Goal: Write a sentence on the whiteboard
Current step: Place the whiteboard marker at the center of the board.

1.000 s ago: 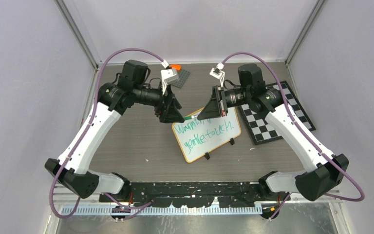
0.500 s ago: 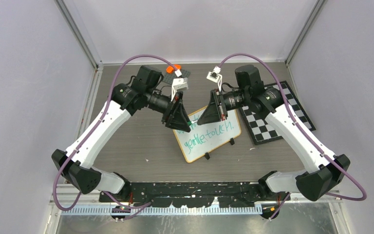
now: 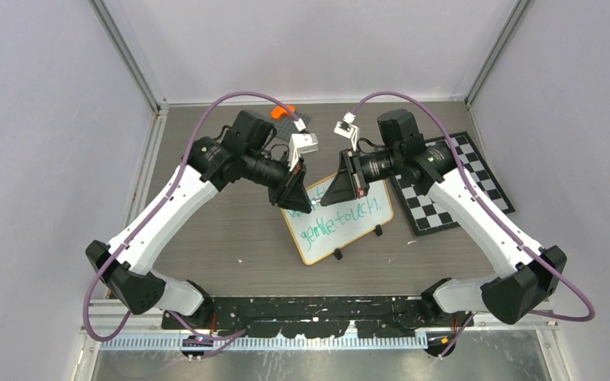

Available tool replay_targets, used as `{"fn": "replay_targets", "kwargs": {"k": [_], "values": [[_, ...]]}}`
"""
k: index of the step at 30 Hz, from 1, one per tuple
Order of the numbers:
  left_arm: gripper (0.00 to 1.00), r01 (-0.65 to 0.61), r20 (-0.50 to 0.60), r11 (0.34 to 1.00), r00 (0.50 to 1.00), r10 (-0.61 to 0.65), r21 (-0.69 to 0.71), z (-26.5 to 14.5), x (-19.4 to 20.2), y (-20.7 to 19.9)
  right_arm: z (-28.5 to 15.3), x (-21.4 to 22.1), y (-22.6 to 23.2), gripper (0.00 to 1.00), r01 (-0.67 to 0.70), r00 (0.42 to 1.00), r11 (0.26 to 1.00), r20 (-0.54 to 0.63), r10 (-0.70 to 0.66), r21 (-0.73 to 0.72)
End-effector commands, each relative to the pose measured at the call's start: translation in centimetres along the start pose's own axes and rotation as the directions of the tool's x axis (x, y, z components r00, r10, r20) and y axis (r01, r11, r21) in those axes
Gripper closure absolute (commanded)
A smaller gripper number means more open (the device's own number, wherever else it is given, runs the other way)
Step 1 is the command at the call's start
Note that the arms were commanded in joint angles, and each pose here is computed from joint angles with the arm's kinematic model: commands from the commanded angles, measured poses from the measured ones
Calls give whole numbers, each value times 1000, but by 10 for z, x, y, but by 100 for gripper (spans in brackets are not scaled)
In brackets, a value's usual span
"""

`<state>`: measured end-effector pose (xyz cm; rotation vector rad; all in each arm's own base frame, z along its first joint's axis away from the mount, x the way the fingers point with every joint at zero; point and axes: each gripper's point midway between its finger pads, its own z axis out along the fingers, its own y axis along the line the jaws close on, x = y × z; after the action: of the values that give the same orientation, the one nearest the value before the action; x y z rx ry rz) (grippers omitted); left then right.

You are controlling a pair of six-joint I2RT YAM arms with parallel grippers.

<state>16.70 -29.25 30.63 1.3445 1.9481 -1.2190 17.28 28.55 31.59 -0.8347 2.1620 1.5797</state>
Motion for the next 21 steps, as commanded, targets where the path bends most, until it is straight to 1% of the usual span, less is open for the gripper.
{"fn": "replay_targets", "kwargs": {"k": [1,2,5,6,10,12,14,17,21], "values": [[100,-90,64,969,992,107,-231,-8,-36,34,14,-17,-10,100,15,999,999,36,-17,43],[100,-92,63,968,992,109,-233,-9,-37,34,12,-20,-11,97,18,999,998,44,-20,54],[100,-85,79,974,991,104,-208,-15,-36,29,1,-34,-12,69,27,996,997,79,-33,74],[100,-77,82,974,992,97,-213,-19,-34,32,-5,-40,-12,63,31,995,996,96,-39,82],[100,-30,103,966,993,57,-255,-39,-26,48,-33,-61,-20,33,38,981,991,181,-62,131],[100,4,123,957,992,33,-290,-52,-23,60,-47,-69,-25,24,37,973,987,219,-71,155],[100,45,138,939,990,3,-342,-66,-18,78,-63,-76,-35,21,28,963,981,258,-78,192],[100,118,152,898,987,-58,-423,-89,-1,109,-84,-78,-50,20,13,953,971,292,-84,238],[100,219,145,836,975,-168,-503,-118,42,151,-108,-65,-73,20,-24,952,951,299,-73,308]]}}
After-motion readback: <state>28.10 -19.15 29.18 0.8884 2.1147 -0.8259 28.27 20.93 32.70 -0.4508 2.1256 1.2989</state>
